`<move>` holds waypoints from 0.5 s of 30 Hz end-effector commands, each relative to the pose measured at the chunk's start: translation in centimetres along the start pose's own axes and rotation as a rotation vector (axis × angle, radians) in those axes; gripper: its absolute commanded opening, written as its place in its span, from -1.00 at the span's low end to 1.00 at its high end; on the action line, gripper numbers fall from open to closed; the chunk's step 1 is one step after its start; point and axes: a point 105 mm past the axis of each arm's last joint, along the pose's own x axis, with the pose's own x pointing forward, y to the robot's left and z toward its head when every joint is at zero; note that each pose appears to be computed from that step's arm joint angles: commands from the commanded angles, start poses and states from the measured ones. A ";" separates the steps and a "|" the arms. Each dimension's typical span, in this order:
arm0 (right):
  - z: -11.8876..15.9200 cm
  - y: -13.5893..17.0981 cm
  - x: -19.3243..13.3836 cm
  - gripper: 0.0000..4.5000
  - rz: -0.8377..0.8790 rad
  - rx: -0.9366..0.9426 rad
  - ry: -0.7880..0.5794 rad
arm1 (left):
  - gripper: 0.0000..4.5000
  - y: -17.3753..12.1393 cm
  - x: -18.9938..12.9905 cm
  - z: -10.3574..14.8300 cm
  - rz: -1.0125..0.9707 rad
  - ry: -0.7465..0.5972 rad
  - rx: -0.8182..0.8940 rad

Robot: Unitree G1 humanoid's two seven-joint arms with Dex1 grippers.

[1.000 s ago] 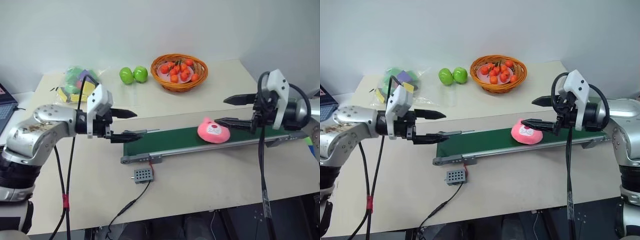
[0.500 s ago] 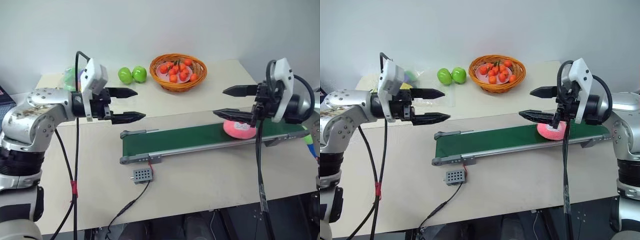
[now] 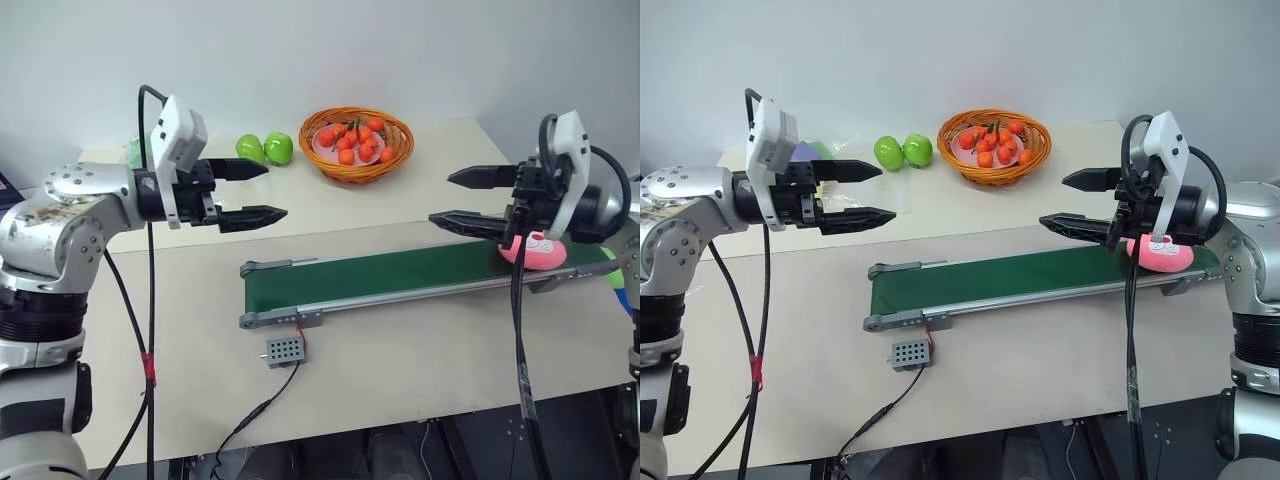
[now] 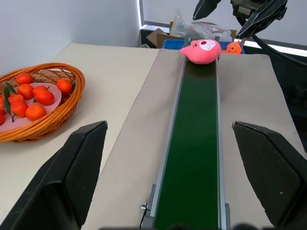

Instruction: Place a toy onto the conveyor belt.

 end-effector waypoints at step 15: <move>1.1 0.1 -0.5 1.00 -0.009 -0.060 -0.005 | 0.98 0.4 -0.3 1.9 0.029 -0.036 0.064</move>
